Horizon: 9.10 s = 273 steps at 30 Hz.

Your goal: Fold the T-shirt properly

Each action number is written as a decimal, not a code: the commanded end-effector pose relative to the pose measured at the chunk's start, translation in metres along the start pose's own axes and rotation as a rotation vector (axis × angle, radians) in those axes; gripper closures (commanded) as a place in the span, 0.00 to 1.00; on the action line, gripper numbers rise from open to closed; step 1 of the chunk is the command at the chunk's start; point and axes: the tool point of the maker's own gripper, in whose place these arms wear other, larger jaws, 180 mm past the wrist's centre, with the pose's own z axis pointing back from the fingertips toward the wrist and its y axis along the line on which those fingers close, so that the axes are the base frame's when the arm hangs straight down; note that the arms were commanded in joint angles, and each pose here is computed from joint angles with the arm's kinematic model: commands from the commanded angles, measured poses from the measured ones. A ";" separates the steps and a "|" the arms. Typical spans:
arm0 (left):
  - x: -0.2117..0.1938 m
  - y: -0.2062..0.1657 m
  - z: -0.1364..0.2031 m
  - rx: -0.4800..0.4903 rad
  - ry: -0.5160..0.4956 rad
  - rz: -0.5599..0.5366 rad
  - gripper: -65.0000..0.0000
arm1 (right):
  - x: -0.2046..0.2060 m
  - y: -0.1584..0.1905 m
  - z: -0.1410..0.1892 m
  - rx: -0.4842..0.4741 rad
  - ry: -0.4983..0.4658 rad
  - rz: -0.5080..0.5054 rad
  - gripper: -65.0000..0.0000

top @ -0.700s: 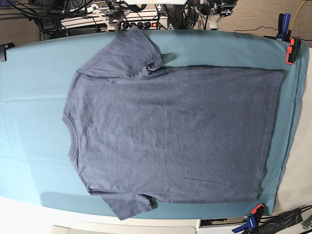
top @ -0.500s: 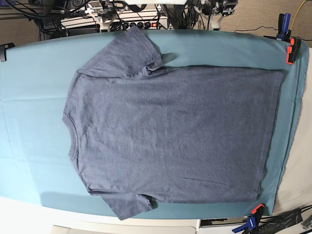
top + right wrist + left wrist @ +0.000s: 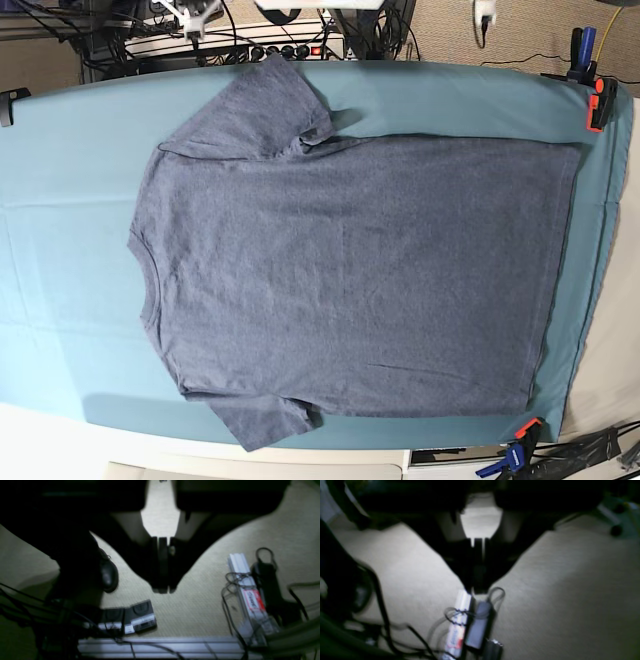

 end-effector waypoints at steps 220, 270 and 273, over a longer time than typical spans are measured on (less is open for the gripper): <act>0.291 -0.005 0.238 0.708 -0.559 -1.509 1.00 | 0.221 0.027 0.208 -0.276 -0.630 1.569 1.00; 0.220 -0.011 0.269 0.676 -0.470 -1.450 1.00 | 0.140 -0.021 0.236 -0.295 -0.407 1.652 1.00; 0.210 -0.010 0.266 0.658 -0.449 -1.454 1.00 | 0.133 -0.019 0.237 -0.279 -0.398 1.646 1.00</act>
